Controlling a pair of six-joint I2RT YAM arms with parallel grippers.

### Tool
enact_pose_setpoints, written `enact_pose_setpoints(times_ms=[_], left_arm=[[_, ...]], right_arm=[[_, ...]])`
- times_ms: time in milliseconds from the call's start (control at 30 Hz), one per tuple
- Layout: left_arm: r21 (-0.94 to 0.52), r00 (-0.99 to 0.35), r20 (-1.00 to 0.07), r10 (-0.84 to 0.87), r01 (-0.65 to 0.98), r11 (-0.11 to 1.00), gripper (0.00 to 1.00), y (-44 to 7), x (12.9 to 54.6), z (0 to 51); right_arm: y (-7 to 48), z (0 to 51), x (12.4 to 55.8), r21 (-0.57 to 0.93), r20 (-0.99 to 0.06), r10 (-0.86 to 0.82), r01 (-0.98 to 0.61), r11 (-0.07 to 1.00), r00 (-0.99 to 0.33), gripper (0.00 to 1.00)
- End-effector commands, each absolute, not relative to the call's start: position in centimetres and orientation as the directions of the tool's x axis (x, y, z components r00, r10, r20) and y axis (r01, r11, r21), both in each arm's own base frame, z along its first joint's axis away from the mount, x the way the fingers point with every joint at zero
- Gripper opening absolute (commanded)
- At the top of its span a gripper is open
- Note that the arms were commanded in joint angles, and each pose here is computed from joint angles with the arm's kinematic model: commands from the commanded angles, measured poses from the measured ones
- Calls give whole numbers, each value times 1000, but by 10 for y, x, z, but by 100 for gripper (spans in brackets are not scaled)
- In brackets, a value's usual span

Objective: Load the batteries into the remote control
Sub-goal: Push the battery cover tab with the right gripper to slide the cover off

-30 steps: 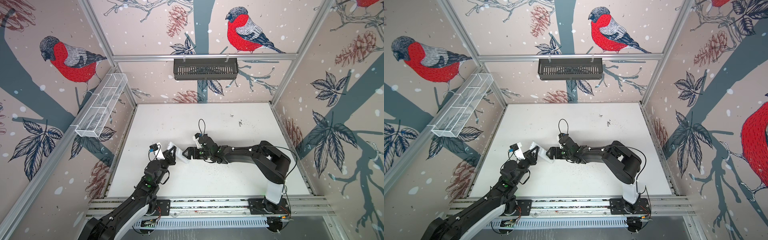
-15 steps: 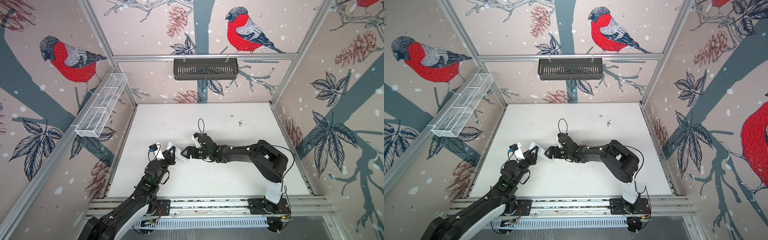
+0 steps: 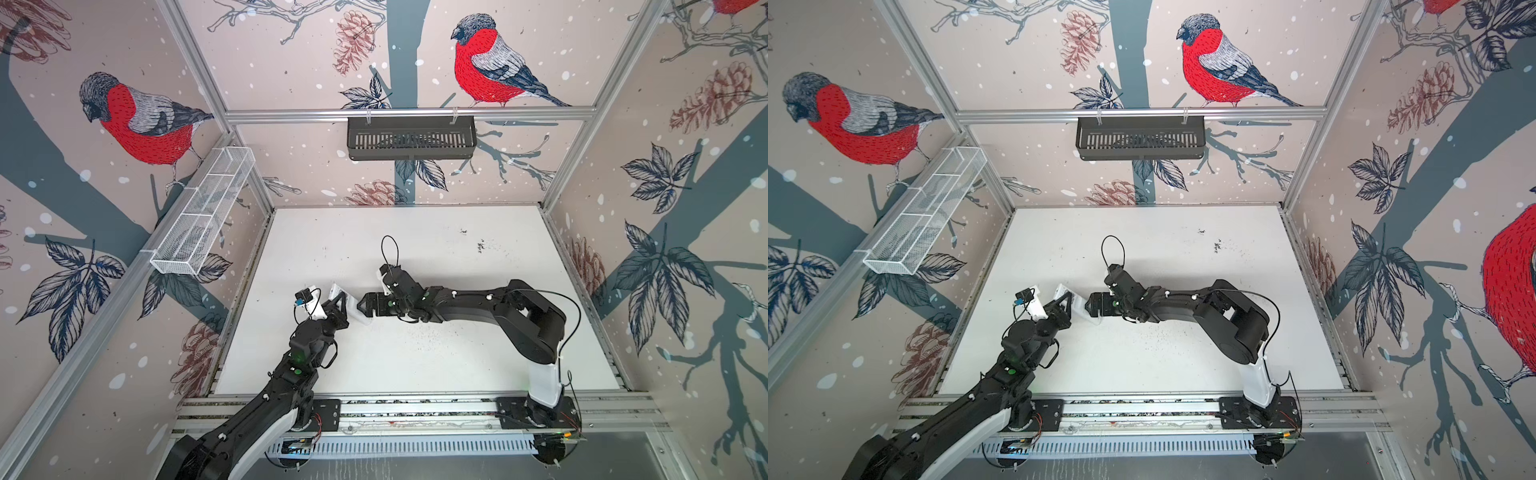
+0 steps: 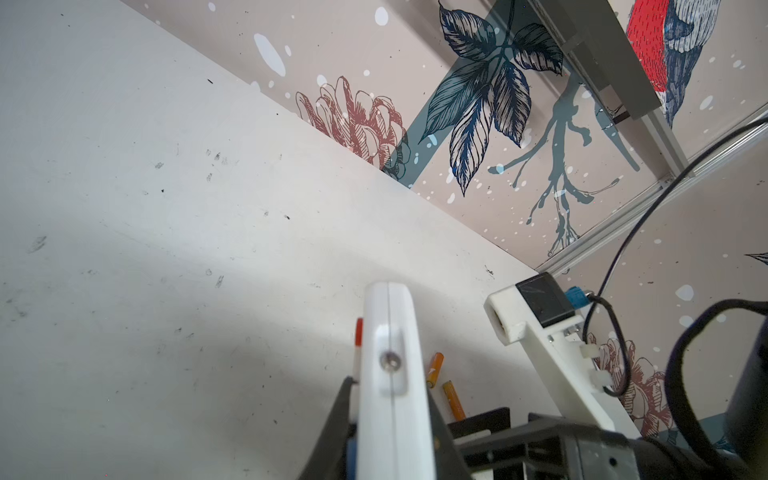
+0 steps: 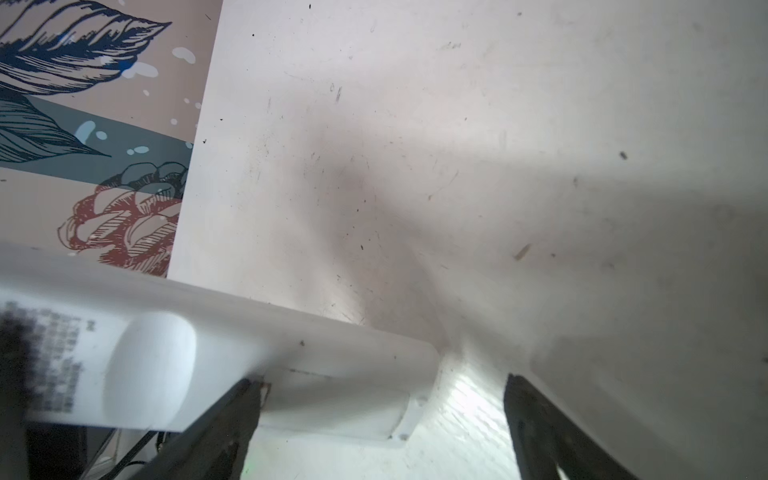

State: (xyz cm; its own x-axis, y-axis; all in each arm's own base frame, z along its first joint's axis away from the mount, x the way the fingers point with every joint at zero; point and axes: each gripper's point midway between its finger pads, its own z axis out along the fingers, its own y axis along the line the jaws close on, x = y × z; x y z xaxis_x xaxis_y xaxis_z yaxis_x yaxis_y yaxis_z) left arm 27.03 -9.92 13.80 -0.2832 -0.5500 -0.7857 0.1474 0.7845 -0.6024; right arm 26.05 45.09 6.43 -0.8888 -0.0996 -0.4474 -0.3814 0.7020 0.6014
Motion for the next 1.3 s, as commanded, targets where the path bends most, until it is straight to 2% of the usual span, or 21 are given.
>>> enact_pose_setpoints(times_ms=[0,233,667,1267], left_arm=[[-577,-352,-799,-487,223,786,13,-110,252,109],[-506,-352,-831,-431,156,848,11,-100,260,104],[-491,-351,-835,-423,128,862,10,-97,263,102],[-491,-358,-837,-415,155,857,11,-101,261,103]], right_arm=[[417,38,265,418,-460,-161,-373,828,-873,94],[404,42,271,385,-477,-165,-374,844,-863,94],[386,52,270,409,-492,-140,-370,834,-859,94],[419,93,268,452,-590,-191,-517,727,-784,94]])
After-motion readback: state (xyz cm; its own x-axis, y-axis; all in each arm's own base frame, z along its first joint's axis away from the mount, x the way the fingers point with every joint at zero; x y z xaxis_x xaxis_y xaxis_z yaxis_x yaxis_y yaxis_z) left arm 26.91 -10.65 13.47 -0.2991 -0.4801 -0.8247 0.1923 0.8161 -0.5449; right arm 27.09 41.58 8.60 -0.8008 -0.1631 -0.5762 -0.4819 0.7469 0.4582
